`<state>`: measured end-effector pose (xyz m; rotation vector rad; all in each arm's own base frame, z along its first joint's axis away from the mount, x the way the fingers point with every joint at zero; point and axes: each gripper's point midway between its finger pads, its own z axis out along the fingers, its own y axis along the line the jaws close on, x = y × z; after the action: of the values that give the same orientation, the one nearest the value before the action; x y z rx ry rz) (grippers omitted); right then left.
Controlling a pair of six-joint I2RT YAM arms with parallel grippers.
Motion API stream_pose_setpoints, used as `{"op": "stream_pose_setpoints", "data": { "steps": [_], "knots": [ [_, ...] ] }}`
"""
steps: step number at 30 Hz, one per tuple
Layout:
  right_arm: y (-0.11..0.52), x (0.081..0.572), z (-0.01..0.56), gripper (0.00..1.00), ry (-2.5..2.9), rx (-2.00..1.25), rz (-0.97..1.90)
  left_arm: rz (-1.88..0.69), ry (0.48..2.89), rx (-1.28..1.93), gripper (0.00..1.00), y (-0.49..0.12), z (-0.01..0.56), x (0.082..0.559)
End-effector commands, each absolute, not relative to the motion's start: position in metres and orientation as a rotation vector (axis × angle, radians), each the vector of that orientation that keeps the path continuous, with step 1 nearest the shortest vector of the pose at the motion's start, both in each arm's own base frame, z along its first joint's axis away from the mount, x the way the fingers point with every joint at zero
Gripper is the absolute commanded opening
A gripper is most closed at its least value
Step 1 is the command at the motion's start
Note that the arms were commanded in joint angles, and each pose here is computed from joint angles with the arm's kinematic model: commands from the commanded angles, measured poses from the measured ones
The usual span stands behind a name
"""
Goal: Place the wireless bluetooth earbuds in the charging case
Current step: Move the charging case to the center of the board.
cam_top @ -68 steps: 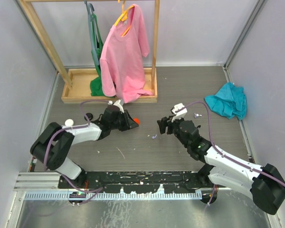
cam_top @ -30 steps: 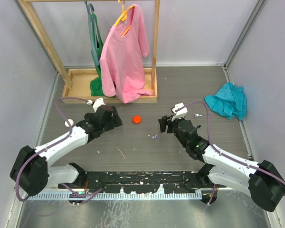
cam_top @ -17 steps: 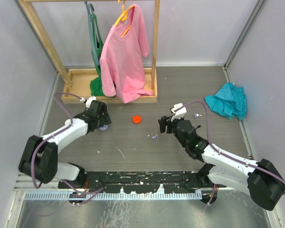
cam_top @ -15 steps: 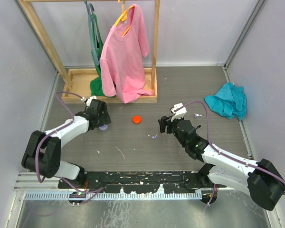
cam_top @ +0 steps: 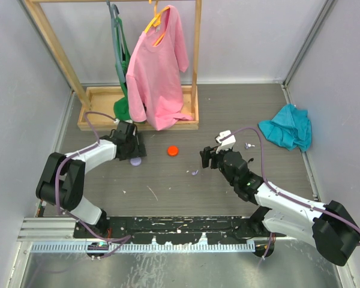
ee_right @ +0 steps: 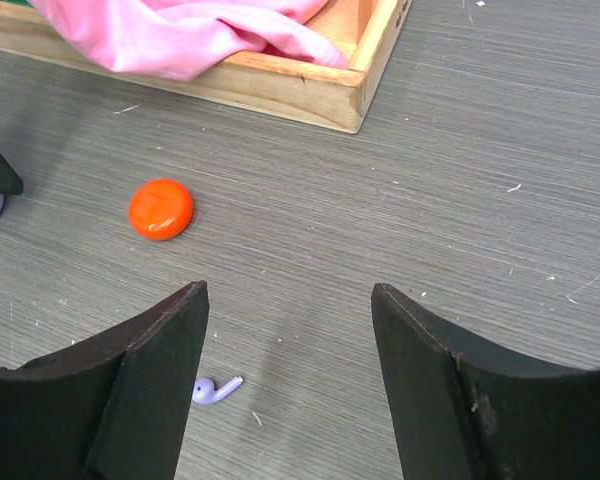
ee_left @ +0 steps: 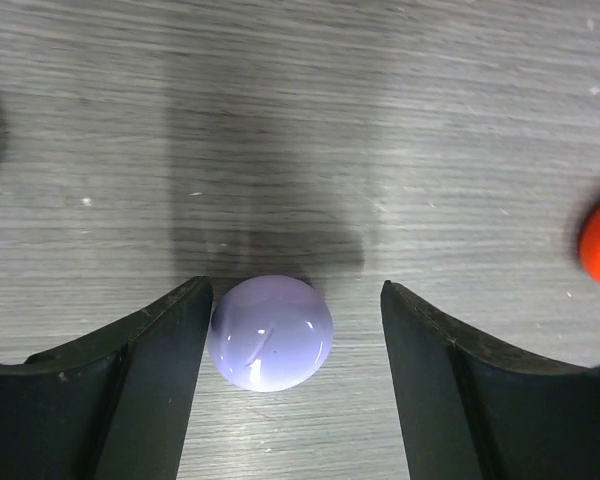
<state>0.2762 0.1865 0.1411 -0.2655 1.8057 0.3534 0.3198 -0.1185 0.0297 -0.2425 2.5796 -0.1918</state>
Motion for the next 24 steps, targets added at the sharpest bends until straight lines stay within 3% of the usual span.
{"op": "stream_pose_setpoints", "data": {
  "steps": [1,12,24],
  "knots": [
    [0.190,0.283,0.160,0.72,1.757,-0.224,0.374,-0.404,2.545,-0.067,0.69,-0.152,0.049,0.324],
    [0.190,0.283,0.159,0.72,1.762,-0.229,0.372,-0.464,2.497,0.088,0.71,-0.175,0.080,0.298],
    [0.189,0.283,0.158,0.72,1.766,-0.229,0.364,-0.123,2.446,-0.231,0.85,-0.154,0.073,0.288]
  ]
}}
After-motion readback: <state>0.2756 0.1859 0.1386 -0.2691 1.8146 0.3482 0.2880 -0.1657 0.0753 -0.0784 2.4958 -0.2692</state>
